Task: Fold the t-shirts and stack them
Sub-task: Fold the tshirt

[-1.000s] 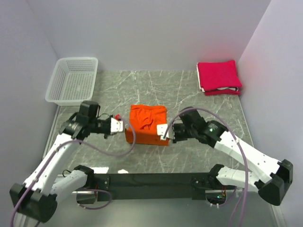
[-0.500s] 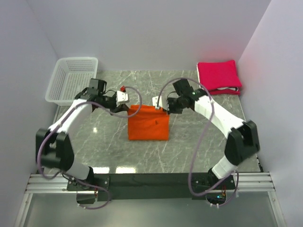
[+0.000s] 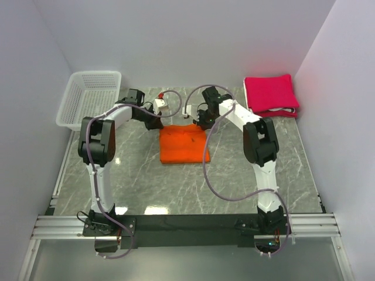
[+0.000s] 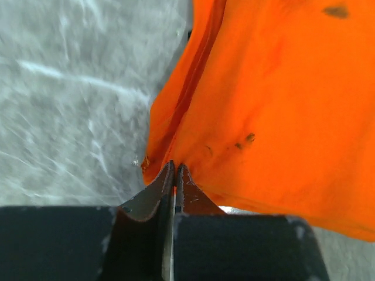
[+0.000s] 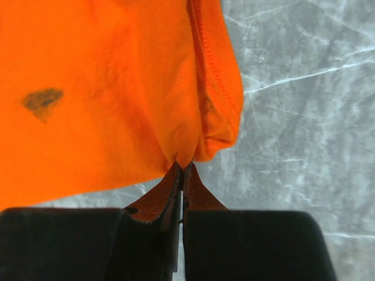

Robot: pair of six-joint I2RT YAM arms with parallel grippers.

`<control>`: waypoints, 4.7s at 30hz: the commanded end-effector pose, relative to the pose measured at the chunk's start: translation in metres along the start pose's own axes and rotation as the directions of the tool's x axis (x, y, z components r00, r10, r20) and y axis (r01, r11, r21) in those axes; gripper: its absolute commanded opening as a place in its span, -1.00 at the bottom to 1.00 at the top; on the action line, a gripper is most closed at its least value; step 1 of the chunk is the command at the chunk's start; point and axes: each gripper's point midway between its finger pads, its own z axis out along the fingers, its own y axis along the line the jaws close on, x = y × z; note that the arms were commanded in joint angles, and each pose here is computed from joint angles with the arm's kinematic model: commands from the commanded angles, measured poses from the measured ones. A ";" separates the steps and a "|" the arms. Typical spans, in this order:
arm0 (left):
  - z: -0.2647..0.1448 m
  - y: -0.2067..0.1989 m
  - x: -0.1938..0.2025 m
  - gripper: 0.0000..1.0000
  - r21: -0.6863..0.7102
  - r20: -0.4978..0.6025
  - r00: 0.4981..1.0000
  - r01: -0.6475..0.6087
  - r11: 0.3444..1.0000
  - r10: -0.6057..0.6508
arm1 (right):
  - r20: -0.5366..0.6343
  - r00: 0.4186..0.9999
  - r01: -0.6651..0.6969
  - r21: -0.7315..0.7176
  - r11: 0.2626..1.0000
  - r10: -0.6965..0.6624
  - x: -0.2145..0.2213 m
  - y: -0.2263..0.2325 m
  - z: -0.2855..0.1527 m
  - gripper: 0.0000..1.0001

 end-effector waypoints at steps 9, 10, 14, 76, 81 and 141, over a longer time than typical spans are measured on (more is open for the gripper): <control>-0.015 -0.052 0.006 -0.89 0.078 -0.042 0.979 0.204 0.976 -0.201 | -0.013 0.972 -0.234 -0.157 0.959 0.235 -0.012 0.064 -0.012 -1.00; -0.013 -0.067 0.018 -0.89 0.092 -0.071 0.973 0.228 0.969 -0.222 | -0.029 0.964 -0.264 -0.207 0.942 0.264 -0.010 0.088 -0.006 -1.00; -0.025 -0.111 0.021 -0.89 0.156 -0.092 0.963 0.264 0.952 -0.252 | -0.007 0.957 -0.282 -0.264 0.922 0.291 -0.023 0.143 -0.027 -1.00; 0.029 -0.198 -0.034 -0.99 0.221 0.023 0.893 -0.442 0.869 0.449 | -0.217 0.509 -0.724 -0.632 0.278 0.833 -0.063 0.169 0.059 -0.71; 0.020 -0.187 -0.052 -0.99 0.170 0.043 0.886 -0.462 0.870 0.462 | -0.225 0.511 -0.724 -0.633 0.274 0.830 -0.062 0.173 0.061 -0.74; 0.028 -0.087 0.018 -0.56 0.183 0.101 0.383 0.900 0.396 -0.918 | -0.172 -0.023 -0.892 -0.441 -0.098 0.985 -0.023 0.085 0.046 -0.70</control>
